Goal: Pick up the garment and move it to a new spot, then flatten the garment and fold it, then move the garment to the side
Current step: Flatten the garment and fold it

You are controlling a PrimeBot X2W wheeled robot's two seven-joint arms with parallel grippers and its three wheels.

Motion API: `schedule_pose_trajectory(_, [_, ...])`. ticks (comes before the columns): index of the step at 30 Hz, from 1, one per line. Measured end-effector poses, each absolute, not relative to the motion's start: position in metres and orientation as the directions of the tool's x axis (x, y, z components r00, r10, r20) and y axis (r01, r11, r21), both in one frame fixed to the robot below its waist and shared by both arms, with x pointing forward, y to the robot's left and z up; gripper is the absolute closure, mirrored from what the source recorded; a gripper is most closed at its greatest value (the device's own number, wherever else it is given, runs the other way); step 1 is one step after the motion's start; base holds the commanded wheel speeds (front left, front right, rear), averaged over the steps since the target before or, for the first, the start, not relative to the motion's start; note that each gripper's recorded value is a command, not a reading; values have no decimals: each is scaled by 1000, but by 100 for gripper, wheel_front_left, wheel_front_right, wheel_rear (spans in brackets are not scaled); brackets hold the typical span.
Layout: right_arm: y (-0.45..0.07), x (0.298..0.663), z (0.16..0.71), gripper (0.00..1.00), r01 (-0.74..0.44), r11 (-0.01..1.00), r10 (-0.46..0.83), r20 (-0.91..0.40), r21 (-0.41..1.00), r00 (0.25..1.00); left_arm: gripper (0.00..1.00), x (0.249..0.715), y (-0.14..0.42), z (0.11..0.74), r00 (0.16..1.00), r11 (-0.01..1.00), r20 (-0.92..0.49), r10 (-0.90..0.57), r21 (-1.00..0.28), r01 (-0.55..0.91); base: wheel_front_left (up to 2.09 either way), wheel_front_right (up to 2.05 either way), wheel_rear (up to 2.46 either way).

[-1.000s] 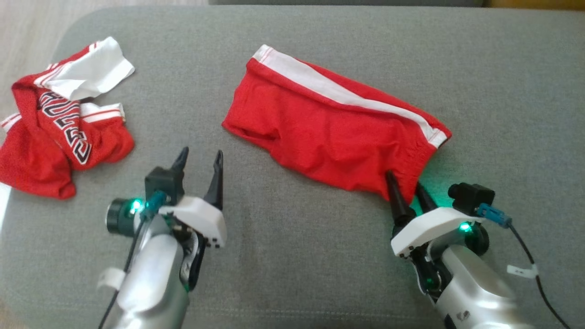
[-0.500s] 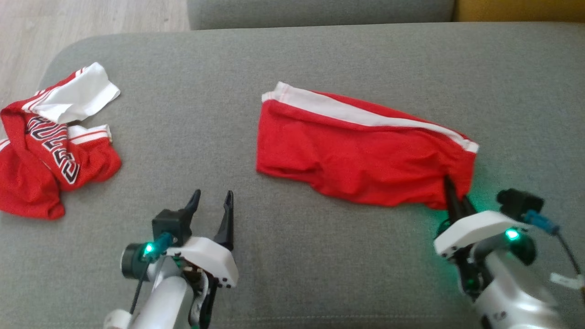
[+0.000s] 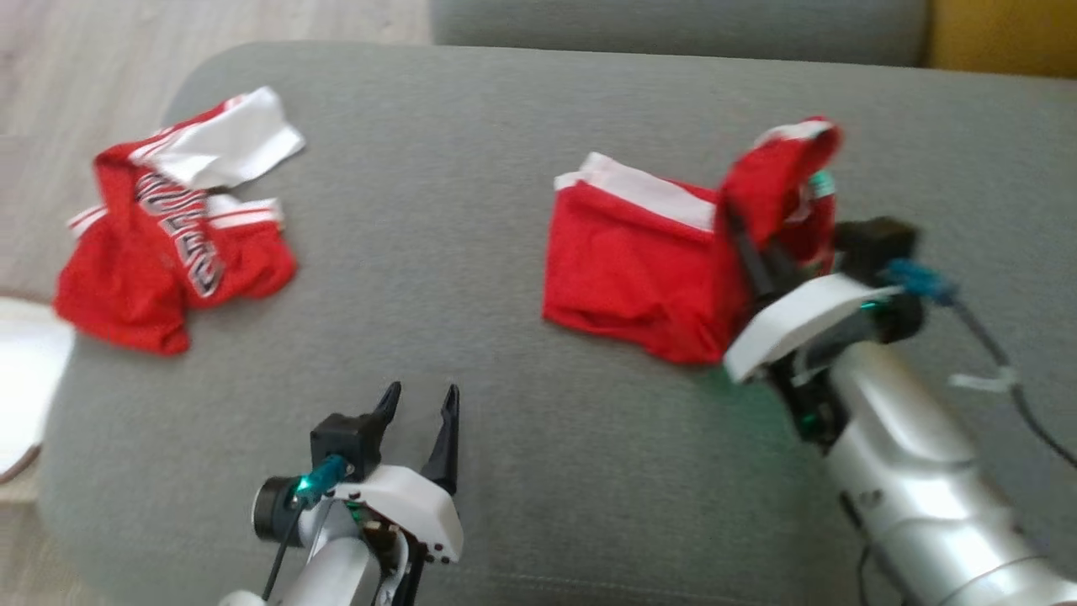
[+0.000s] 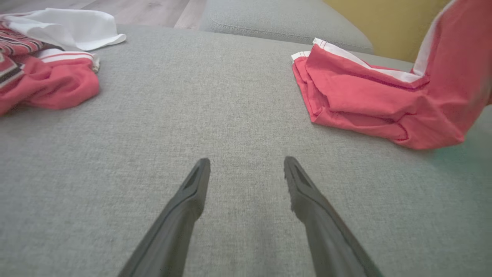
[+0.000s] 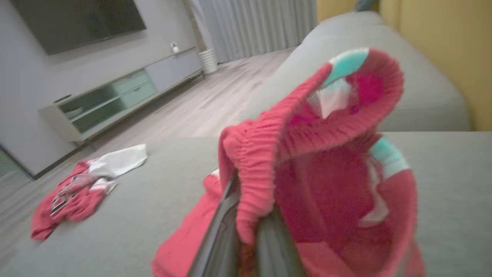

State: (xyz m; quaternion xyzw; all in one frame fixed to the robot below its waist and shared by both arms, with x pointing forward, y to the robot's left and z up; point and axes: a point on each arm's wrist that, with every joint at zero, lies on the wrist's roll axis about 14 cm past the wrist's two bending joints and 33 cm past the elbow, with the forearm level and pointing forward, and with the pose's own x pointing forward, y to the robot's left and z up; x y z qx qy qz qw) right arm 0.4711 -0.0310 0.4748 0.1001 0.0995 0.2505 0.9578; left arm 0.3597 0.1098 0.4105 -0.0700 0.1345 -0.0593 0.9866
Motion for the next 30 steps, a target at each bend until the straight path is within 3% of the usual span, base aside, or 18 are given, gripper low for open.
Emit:
schedule_pose_trajectory(3, [7, 460, 464, 100, -543, 809, 583, -180, 226, 792, 0, 354, 122, 410, 960, 986, -263, -94, -156, 54, 0, 0, 0])
schedule_pose_trajectory(4, [17, 456, 459, 86, -564, 796, 603, -196, 220, 773, 0, 352, 125, 409, 961, 987, -265, -84, -155, 43, 0, 0, 0])
schedule_pose_trajectory(5, [27, 453, 455, 46, -583, 783, 620, -208, 217, 756, 0, 349, 128, 409, 961, 988, -267, -76, -153, 36, 0, 0, 0])
schedule_pose_trajectory(6, [35, 451, 452, 0, -595, 772, 634, -212, 222, 743, 0, 347, 131, 409, 961, 988, -269, -65, -155, 23, 0, 0, 0])
schedule_pose_trajectory(12, [68, 448, 456, 0, -655, 726, 687, -181, 210, 704, 0, 339, 149, 409, 962, 989, -271, -1, -146, -40, 0, 0, 0])
schedule_pose_trajectory(17, [49, 461, 470, 0, -616, 765, 641, -135, 185, 756, 0, 345, 142, 414, 967, 989, -256, -20, -147, -19, 0, 0, 0])
schedule_pose_trajectory(23, [-24, 486, 498, 0, -439, 879, 451, -28, 185, 892, 0, 362, 132, 426, 977, 992, -210, -45, -125, 19, 0, 0, 0])
schedule_pose_trajectory(30, [-122, 449, 458, 0, -192, 968, 210, -106, 159, 972, 0, 384, 121, 443, 987, 996, -146, -67, -72, 56, 0, 0, 0])
